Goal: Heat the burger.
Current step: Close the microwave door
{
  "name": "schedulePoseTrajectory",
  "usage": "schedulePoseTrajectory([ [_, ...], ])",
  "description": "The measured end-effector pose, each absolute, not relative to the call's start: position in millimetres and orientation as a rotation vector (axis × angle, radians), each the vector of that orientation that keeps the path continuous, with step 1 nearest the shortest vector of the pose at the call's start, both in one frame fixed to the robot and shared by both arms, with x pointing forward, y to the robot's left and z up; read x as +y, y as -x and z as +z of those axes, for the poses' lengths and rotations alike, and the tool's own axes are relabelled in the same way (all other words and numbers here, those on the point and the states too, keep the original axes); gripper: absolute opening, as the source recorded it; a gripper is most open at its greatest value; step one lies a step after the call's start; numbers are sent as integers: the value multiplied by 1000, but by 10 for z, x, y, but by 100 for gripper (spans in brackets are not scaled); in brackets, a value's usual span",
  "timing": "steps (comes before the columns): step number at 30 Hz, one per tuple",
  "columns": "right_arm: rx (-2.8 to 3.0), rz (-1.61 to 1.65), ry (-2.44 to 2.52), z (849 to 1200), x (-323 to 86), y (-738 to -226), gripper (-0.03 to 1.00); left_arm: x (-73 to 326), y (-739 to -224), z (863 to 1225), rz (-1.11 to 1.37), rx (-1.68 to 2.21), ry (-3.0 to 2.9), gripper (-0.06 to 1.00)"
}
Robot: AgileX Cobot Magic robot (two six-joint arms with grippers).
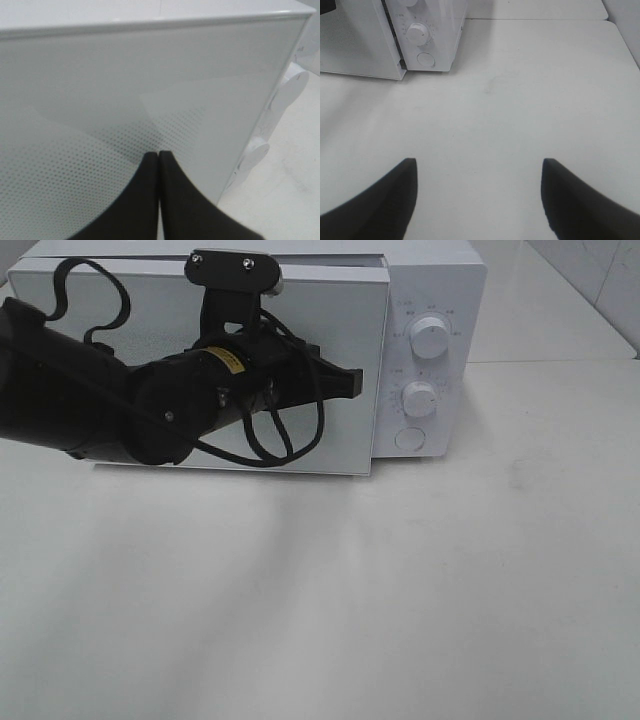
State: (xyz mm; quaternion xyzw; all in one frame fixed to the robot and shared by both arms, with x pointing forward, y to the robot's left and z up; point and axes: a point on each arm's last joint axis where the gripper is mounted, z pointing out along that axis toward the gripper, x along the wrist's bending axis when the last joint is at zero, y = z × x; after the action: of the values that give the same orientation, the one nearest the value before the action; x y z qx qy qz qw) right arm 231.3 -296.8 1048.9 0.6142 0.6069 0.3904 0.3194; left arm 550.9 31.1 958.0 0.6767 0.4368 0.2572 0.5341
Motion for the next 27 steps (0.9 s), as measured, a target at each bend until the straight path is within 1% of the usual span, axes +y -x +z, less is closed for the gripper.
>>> schedulePoseTrajectory([
  [27, 1596, 1026, -1615, 10489, -2968, -2313, 69, 129, -5635, 9503, 574, 1042, -1652, 0],
])
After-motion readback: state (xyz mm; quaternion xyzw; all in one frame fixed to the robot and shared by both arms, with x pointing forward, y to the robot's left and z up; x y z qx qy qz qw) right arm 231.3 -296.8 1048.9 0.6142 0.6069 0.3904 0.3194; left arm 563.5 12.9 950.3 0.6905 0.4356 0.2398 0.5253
